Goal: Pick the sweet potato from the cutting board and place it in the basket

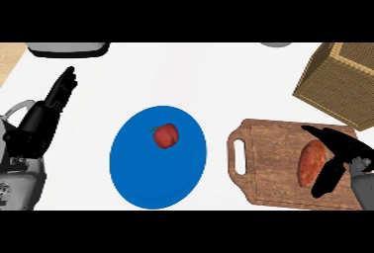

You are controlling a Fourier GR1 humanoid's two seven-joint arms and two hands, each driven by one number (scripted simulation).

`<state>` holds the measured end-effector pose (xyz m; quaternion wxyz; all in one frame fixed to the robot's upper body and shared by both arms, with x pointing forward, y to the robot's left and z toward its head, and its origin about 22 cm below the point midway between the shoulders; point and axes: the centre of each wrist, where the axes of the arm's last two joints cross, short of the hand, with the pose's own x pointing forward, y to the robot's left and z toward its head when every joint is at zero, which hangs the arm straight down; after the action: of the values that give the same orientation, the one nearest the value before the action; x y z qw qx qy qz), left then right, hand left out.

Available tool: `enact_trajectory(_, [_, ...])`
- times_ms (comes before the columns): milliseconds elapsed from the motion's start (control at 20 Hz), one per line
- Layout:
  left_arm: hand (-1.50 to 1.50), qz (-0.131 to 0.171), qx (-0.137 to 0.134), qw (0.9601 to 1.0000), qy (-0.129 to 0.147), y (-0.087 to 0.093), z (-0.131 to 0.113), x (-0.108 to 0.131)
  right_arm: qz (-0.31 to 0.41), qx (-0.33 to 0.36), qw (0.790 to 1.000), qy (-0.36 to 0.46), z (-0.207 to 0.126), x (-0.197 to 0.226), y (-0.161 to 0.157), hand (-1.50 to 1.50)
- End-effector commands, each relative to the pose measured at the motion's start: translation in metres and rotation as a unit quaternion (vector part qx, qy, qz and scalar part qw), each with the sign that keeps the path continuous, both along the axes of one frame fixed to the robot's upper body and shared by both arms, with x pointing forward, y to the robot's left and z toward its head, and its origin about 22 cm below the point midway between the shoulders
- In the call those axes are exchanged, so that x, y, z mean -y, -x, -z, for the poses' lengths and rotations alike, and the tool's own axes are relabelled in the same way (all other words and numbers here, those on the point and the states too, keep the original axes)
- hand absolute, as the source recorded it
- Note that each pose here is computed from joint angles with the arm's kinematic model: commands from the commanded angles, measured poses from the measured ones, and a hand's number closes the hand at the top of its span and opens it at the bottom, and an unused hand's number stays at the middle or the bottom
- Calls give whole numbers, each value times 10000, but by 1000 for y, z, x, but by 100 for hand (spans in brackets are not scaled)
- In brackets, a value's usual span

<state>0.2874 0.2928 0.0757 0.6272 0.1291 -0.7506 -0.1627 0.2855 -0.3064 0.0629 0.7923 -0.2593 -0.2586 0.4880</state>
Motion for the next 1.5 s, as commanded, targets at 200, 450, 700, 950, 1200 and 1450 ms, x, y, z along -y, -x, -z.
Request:
enact_trajectory(200, [0,-25,20,10000,-86,3,13,11,146,-5,9999,-3,20,-6,3,-150])
enact_trajectory(450, [0,68,-49,10000,17,7,5,-2,201,-157,9996,-130,25,13,-2,150])
enact_trajectory(700, [0,-13,-65,10000,68,15,11,-6,-12,-36,9998,-210,44,8,8,150])
enact_trajectory(950, [0,-28,55,10000,-33,-1,8,-5,-274,181,9995,-40,47,0,2,150])
enact_trajectory(1200, [0,-11,16,10000,-19,0,-3,5,21,786,9958,463,26,65,-10,150])
enact_trajectory(1450, [0,-189,118,9997,45,4,2,-9,1018,1480,9711,1574,-32,202,48,150])
